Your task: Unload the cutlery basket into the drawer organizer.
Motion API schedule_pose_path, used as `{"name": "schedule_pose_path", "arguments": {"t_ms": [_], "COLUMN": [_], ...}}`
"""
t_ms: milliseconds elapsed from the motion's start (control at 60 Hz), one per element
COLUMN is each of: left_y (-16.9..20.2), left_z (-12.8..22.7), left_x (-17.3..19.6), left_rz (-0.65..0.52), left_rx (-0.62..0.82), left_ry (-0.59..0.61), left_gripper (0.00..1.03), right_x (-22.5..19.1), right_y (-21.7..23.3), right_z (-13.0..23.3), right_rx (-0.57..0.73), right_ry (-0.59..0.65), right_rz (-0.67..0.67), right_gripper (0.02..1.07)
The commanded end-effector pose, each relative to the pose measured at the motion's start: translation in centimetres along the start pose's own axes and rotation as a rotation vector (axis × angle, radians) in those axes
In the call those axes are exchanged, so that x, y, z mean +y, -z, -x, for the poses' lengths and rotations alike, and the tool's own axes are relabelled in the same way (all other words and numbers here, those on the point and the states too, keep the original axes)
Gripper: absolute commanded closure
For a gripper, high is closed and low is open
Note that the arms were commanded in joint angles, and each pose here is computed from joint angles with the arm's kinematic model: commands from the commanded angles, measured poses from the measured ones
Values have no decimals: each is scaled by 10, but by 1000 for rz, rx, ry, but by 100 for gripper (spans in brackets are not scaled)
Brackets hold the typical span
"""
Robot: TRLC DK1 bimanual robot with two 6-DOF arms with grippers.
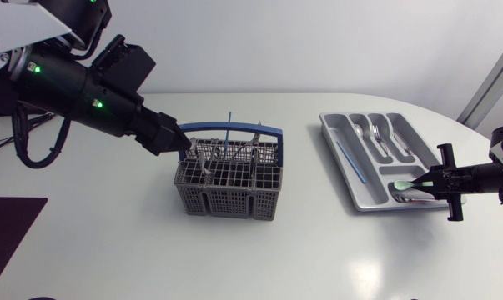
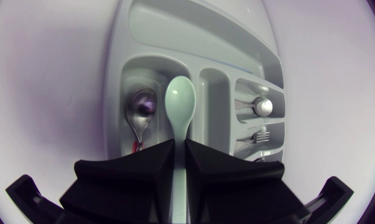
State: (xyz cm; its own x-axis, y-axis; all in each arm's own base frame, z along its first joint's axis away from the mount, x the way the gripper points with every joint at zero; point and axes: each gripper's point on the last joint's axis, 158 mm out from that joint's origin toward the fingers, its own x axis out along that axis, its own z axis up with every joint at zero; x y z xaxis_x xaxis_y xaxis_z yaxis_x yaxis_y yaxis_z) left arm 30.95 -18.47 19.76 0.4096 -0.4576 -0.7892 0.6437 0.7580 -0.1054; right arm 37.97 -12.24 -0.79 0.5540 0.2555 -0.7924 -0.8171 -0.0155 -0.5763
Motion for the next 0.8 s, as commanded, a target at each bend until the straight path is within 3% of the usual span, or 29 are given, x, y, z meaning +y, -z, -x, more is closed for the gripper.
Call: {"name": "schedule_pose_path", "arguments": {"t_ms": [0,317,483,783], "left_y": [4,1,3,10], "left_z": [1,4,9,19], "left_x": [0,-1,-2,-4], "left_rz": [-3,-6,-9,-19], "left_rx": [-3,-18,-27,-47], "left_ry": [-2,-5,-8,-17], "left_gripper": [40,40,40,40], "right_x": [11,0,-10,-29], "right_y": [-4,-11,-33,-96], "right_z": [-6,10,38,96], "right_rx": [-2,5,-43,-169], "right_ry": [-11,48,63,95], "right_rz": [39,44,-2,-118], "right_gripper": [88,68,43,41]}}
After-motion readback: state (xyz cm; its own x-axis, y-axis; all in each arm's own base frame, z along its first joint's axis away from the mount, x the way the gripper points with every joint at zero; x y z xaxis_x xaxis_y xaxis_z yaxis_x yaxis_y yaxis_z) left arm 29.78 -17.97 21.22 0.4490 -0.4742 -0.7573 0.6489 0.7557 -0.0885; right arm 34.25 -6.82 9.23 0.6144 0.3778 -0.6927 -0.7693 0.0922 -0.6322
